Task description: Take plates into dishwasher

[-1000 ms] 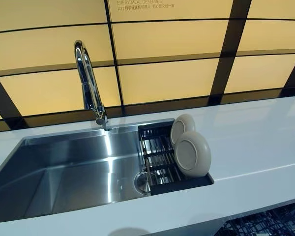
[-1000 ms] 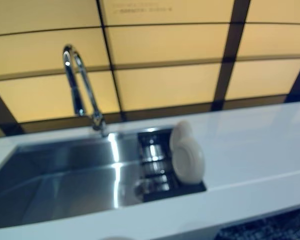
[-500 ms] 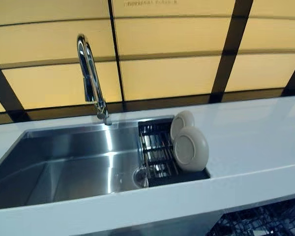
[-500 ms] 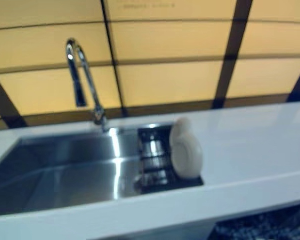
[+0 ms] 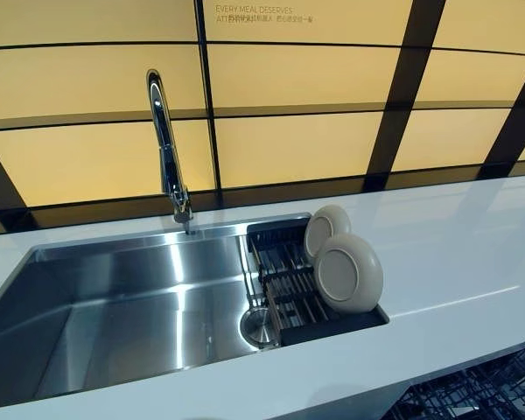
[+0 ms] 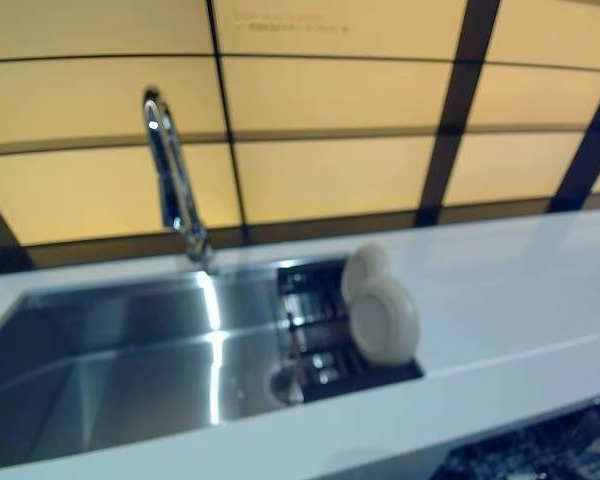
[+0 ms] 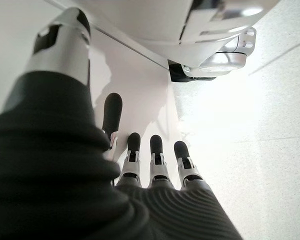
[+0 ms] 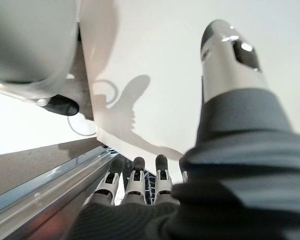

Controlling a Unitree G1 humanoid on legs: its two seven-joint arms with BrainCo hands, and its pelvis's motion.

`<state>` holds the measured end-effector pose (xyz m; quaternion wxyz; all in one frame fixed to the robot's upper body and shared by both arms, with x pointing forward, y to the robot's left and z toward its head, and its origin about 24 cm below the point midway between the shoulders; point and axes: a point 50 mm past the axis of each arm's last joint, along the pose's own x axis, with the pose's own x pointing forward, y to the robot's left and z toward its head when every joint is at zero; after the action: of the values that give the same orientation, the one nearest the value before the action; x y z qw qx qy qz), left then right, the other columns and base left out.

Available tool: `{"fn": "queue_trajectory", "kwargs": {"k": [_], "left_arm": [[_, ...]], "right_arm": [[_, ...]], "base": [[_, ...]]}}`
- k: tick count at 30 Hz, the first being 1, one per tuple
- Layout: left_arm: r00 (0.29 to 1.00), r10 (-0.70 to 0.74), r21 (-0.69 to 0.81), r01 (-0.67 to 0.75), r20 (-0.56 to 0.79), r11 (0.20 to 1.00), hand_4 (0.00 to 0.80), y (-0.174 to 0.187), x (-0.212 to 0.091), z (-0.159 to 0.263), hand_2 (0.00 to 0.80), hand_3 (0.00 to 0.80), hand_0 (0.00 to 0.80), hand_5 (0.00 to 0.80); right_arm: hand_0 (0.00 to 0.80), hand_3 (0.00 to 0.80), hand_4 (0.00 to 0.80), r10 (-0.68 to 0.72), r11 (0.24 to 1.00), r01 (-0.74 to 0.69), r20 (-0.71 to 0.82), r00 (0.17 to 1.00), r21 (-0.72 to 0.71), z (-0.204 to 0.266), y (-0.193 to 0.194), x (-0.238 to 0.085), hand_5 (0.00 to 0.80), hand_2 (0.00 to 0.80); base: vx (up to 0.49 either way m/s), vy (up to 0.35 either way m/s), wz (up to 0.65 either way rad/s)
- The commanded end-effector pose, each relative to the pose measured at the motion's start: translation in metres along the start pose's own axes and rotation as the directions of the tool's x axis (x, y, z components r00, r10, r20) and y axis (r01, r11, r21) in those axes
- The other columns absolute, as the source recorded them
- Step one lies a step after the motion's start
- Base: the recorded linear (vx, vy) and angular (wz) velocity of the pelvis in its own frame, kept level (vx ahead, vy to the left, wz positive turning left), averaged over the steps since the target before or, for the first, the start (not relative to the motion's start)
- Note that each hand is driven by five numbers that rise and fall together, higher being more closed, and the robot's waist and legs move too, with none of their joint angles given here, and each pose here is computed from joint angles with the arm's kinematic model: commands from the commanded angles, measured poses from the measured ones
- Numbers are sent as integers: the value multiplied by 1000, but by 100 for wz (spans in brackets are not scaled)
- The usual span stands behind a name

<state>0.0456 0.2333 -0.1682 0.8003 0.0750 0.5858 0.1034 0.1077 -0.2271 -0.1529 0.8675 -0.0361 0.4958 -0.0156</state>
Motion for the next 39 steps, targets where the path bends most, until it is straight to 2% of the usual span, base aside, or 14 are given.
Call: {"fn": "queue_trajectory", "kwargs": {"k": [1, 15, 39], "left_arm": [[974, 35, 6, -37, 224, 999, 0, 12, 7, 71, 0, 0, 0, 0], [987, 36, 23, -40, 157, 999, 0, 12, 7, 55, 0, 0, 0, 0], [987, 31, 37, -37, 155, 999, 0, 10, 8, 60, 0, 0, 0, 0]], "right_arm": [[0, 0, 0, -7, 1000, 8, 106, 994, -7, 27, -1, 5, 0, 0], [0, 0, 0, -23, 1000, 22, 110, 994, 11, 27, -6, 4, 0, 0], [0, 0, 0, 12, 1000, -11, 43, 999, -11, 22, -5, 5, 0, 0]], "base": [[-26, -6, 4], [-5, -1, 1], [0, 0, 0]]}}
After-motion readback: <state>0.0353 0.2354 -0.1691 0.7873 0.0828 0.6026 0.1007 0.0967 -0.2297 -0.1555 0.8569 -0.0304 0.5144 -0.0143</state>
